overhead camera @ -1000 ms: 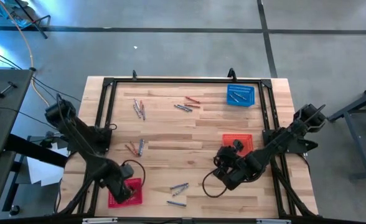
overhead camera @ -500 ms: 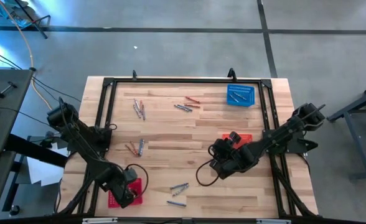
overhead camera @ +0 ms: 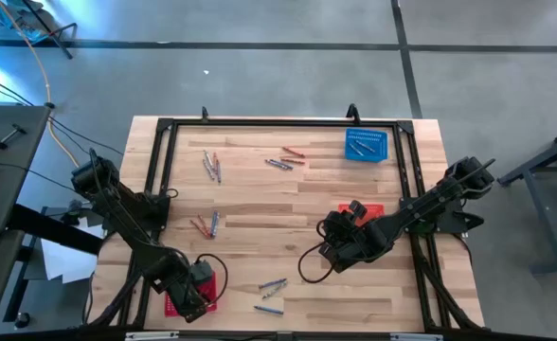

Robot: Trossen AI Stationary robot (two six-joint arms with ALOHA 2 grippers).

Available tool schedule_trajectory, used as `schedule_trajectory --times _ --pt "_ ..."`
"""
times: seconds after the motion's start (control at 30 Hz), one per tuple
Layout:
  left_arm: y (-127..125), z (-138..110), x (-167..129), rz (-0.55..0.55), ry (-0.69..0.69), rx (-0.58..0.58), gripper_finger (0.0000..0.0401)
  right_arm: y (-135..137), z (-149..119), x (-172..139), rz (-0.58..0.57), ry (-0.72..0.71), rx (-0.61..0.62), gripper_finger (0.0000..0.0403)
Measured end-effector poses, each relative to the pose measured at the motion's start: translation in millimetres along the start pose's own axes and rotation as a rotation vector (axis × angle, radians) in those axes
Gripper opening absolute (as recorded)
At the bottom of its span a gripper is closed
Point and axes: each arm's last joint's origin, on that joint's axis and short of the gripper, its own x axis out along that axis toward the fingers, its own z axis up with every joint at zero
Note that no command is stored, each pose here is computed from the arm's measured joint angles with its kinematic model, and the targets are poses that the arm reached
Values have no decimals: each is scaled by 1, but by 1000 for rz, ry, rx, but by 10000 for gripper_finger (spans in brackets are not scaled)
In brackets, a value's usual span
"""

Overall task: Sort crayons
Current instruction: Put the orange crayon into the red bin

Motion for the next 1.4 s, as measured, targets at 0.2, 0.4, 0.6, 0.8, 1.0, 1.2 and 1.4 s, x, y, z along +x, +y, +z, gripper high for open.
schedule_trajectory --times 0.2,0.4,0.6,0.8,1.0,1.2,1.4 --pt "-1 0 -2 -16 7 58 94 0 0 0 0 0 18 172" --pt "-6 7 -3 -73 -20 131 91 0 0 0 0 0 18 172" --pt "-2 10 -3 -50 47 133 90 0 0 0 0 -1 19 172" --pt "-6 13 -16 -101 23 189 90 0 0 0 0 0 37 172" --pt "-5 13 -58 -63 -14 243 90 0 0 0 1 1 37 172" --pt "30 20 -87 326 -272 169 90 0 0 0 0 2 35 172" --pt "53 37 -74 568 -456 316 90 0 0 0 -1 3 32 172"
